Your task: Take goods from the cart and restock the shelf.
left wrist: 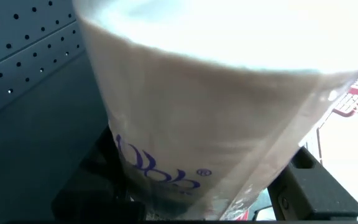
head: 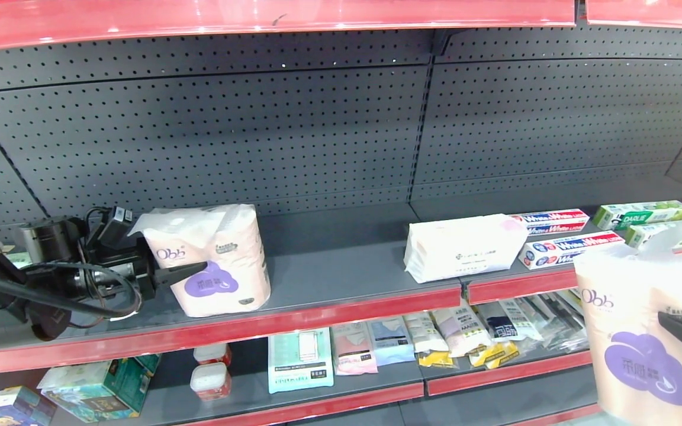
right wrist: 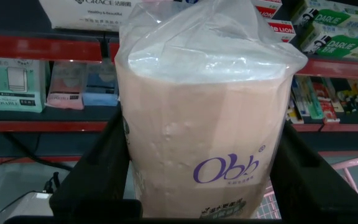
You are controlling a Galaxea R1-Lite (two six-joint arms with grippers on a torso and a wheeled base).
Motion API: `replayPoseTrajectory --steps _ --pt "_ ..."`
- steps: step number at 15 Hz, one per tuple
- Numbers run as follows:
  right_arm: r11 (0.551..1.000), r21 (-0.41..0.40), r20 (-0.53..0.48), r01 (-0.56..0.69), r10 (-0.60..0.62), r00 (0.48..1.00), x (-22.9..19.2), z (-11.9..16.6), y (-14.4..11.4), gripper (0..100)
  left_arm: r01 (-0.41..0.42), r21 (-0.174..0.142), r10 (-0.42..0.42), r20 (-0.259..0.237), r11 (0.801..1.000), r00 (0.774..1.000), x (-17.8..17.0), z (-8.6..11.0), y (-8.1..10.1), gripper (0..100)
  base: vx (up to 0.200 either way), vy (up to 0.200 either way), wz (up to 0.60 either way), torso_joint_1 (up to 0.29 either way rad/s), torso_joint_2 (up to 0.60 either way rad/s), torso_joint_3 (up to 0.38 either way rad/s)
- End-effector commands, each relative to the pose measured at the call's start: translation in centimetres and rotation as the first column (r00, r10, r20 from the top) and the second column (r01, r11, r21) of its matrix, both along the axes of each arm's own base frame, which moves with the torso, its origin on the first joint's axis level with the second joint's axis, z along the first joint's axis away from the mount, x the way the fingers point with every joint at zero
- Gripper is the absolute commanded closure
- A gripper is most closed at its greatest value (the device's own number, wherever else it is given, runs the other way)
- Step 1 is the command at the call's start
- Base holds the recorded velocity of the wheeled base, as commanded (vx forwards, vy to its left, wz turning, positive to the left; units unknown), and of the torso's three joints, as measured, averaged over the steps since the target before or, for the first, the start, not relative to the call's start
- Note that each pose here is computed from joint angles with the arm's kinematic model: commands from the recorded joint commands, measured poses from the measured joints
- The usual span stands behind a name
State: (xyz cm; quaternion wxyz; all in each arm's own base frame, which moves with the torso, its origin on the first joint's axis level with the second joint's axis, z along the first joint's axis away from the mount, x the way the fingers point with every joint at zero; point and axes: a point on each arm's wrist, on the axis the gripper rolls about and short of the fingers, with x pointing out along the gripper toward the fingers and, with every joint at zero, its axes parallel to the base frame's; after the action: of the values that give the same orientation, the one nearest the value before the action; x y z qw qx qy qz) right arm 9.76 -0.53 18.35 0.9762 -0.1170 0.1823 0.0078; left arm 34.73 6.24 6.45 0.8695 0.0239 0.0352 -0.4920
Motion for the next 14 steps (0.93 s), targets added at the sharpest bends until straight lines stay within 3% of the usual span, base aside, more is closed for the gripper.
replayPoseTrajectory --steps 1,12,14 --pt "1.000 0.000 -0.007 -0.001 0.001 1.000 0.17 -0.04 -0.01 100 0.002 0.000 -0.002 -0.002 1.000 1.000 -0.05 -0.01 -0.09 100 0.000 0.000 0.00 0.000 0.00 0.000" --pt "1.000 0.001 -0.016 -0.001 0.001 1.000 0.30 -0.16 -0.02 100 -0.016 0.001 0.016 -0.016 1.000 1.000 -0.88 0.07 -0.17 100 0.000 0.000 0.00 0.000 0.00 0.000" --pt "1.000 0.001 -0.014 -0.001 0.001 1.000 0.31 -0.11 -0.02 100 -0.037 0.011 0.037 0.007 0.999 0.999 -0.98 0.16 -0.08 100 0.000 0.000 0.00 0.000 0.00 0.000"
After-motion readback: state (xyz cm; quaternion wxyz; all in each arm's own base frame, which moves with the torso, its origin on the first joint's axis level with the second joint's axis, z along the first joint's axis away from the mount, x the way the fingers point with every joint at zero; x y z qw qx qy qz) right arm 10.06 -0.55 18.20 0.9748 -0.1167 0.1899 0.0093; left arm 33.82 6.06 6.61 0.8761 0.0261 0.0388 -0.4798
